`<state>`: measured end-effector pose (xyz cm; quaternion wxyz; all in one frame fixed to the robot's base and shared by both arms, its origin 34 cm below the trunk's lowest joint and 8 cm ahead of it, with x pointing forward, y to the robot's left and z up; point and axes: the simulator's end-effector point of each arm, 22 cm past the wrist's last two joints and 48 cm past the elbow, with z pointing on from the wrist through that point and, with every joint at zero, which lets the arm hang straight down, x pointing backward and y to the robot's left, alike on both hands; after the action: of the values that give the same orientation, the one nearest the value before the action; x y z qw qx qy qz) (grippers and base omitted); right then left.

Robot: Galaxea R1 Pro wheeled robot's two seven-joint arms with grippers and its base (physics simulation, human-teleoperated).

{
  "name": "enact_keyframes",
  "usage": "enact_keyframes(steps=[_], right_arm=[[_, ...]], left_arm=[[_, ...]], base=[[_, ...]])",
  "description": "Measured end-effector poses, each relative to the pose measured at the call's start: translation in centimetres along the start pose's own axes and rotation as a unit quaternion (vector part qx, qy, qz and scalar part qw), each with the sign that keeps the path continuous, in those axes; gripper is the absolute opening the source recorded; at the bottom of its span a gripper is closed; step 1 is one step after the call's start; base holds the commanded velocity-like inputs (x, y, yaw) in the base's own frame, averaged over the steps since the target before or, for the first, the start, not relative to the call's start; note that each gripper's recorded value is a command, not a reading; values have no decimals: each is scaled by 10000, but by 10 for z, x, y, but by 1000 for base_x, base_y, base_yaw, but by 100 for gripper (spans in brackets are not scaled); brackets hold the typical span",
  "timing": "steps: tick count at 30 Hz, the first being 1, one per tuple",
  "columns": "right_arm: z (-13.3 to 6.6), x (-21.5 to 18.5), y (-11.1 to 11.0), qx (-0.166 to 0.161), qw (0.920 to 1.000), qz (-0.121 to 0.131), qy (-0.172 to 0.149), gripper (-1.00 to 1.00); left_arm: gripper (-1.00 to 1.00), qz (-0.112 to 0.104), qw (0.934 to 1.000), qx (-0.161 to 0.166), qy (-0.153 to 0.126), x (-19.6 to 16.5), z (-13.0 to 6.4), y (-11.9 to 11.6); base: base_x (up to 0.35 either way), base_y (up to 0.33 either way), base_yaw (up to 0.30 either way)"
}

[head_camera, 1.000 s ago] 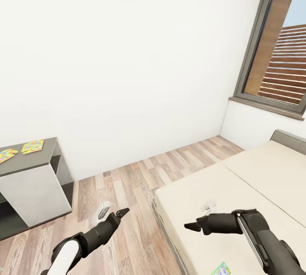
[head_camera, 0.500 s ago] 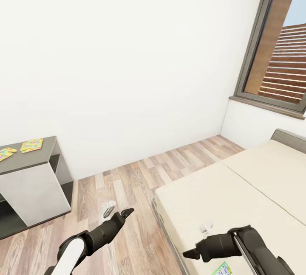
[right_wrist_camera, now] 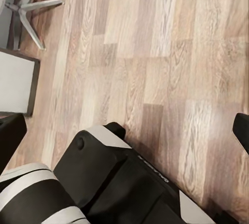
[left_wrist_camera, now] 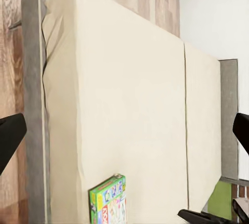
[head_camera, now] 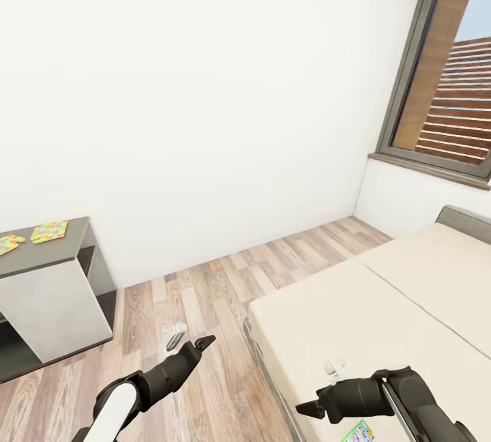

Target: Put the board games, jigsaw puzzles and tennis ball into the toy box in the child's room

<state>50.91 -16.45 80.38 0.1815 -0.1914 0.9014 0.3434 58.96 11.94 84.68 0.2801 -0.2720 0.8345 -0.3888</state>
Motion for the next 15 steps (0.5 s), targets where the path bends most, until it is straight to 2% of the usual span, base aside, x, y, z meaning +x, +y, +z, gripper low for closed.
enact_keyframes(steps=[5, 10, 15], right_arm=[[5, -27, 25, -249, 9993, -209, -192, 100], [3, -34, 24, -235, 9991, -253, -231, 100], [3, -34, 24, -235, 9991, -253, -231, 100]], left_arm=[[100, 4, 9999, 127, -38, -8, -8, -5], [100, 60, 9997, 226, -97, -13, -11, -15], [100, 60, 9997, 226, -97, -13, -11, -15]], base=[[0, 0, 0], [0, 0, 0], [0, 0, 0]])
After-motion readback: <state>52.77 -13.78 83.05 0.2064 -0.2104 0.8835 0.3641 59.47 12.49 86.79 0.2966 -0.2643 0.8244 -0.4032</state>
